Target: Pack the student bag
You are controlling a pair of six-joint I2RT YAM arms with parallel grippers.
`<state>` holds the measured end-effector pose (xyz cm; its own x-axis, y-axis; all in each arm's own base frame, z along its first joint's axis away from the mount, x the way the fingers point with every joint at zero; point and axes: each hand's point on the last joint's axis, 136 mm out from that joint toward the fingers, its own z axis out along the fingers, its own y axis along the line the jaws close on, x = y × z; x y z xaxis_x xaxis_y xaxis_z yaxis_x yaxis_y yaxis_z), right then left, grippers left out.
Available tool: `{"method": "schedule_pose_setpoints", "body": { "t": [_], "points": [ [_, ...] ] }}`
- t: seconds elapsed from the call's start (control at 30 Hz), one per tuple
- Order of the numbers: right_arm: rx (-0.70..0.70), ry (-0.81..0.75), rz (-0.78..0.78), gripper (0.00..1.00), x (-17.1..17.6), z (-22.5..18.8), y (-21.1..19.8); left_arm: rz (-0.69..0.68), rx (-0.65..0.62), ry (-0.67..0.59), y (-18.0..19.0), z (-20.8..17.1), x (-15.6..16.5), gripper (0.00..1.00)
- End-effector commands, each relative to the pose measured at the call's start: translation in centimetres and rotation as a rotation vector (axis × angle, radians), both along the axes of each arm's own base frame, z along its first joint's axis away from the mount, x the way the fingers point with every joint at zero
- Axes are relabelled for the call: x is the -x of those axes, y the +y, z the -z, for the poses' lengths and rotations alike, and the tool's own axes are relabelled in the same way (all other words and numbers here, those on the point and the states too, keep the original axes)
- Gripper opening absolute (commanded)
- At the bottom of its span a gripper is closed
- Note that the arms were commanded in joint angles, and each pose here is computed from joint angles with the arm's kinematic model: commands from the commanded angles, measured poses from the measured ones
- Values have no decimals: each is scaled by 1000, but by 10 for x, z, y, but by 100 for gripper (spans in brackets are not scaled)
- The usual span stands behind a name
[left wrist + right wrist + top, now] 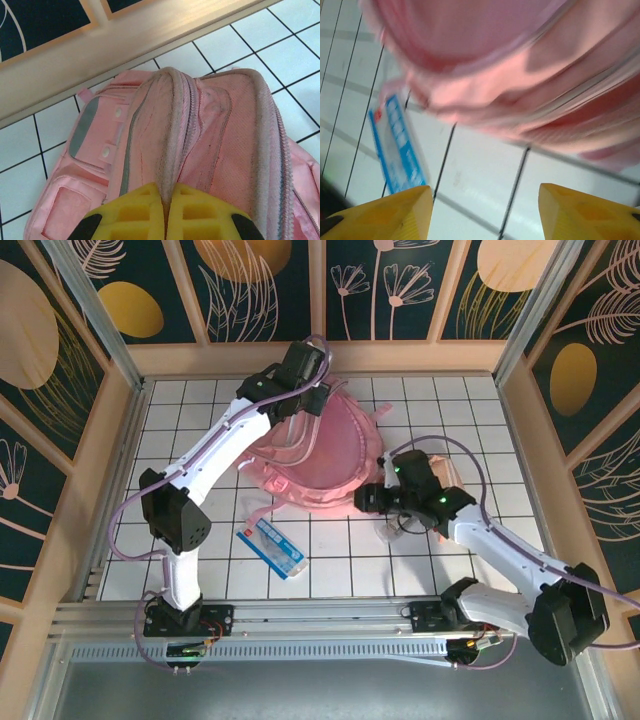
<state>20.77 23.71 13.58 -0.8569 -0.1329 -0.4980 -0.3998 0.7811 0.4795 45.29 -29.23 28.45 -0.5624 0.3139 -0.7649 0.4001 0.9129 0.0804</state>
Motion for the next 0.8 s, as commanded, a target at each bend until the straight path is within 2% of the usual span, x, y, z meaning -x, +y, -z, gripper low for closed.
{"method": "schedule_pose_setpoints", "body": {
  "t": [0.0, 0.17, 0.33, 0.43, 0.6, 0.77],
  "points": [
    [27, -4, -228, 62, 47, 9, 32, 9, 25, -132, 4, -41, -16, 0],
    [61, -76, -444, 67, 71, 20, 77, -7, 31, -137, 8, -41, -18, 0],
    [225, -100, -568, 72, 84, 57, 108, -18, 46, -134, 10, -38, -17, 0],
    [318, -121, -625, 72, 94, 74, 111, -16, 69, -118, 9, -34, -14, 0],
    [296, -81, -693, 69, 111, 79, 116, -20, 104, -119, 9, -28, -9, 0],
    [306, -384, -984, 69, 128, 76, 125, -26, 108, -116, 12, -23, -5, 0]
  ]
}}
